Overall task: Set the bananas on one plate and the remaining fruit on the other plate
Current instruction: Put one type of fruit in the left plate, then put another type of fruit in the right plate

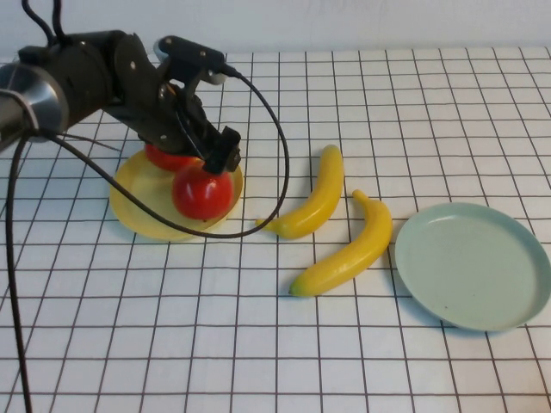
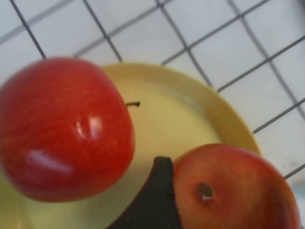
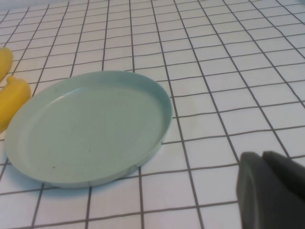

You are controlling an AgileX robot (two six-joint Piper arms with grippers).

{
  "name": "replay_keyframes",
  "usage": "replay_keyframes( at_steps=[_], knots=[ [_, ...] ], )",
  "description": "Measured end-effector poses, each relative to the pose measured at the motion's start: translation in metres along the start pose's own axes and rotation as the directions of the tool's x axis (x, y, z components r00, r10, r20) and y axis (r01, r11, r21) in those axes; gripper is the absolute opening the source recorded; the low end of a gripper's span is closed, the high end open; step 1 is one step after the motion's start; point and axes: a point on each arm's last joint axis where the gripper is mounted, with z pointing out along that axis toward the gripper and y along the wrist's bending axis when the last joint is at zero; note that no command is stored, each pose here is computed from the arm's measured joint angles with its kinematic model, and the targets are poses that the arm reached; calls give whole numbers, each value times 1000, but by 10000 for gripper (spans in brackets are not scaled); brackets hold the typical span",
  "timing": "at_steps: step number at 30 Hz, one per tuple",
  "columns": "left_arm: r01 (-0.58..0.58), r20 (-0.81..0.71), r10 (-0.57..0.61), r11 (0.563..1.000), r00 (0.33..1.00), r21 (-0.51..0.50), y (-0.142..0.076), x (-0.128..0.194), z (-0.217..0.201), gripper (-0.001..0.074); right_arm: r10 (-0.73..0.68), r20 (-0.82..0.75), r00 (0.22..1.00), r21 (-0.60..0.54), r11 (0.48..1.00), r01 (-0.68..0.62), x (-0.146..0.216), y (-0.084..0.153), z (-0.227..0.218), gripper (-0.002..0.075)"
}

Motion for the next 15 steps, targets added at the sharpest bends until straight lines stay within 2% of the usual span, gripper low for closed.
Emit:
replay_keyframes(
  at_steps=[8, 15],
  knots=[
    [-41, 112, 47, 998, 993, -55, -2, -16, -60, 668, 0, 0, 1000, 0, 1000, 0, 0, 0, 0, -17],
    [-31, 201, 45, 997, 978, -71, -12, -11, -120, 668, 2, 0, 1000, -1, 1000, -2, 0, 0, 0, -17]
  ],
)
